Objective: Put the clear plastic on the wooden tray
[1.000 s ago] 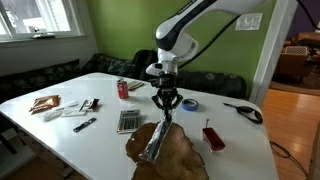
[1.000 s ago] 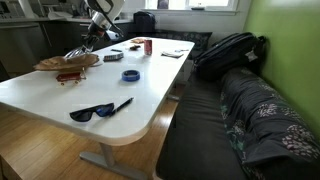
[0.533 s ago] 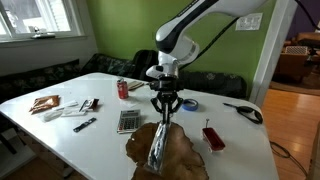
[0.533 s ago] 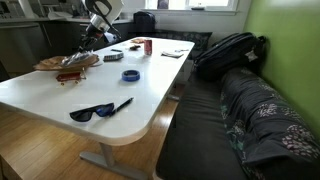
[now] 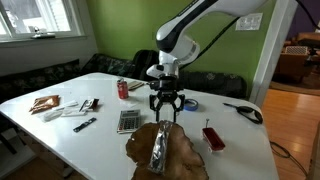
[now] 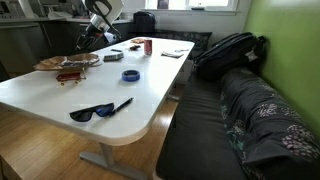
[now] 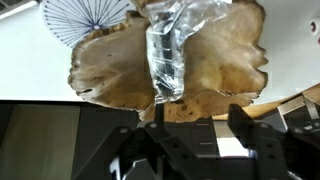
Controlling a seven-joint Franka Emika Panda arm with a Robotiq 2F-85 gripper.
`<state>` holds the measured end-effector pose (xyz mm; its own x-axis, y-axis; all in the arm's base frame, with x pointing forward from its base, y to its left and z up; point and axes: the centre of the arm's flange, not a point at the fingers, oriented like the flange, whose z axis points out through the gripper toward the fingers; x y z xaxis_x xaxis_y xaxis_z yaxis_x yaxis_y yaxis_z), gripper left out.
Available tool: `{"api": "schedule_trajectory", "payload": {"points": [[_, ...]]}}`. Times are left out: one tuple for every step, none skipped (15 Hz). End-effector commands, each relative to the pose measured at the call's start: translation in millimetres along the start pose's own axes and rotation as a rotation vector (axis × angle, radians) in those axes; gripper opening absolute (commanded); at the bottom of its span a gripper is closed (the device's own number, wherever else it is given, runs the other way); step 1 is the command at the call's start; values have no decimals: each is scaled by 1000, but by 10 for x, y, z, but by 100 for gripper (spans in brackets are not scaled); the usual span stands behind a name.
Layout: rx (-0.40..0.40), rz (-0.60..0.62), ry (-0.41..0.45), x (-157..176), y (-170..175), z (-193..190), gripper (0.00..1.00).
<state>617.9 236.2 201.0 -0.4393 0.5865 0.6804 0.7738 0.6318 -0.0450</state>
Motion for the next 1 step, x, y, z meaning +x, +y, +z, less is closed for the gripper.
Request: {"api": "schedule_trajectory", "payload": {"points": [[-5,-11,-1,44,12,-29,83]]}}
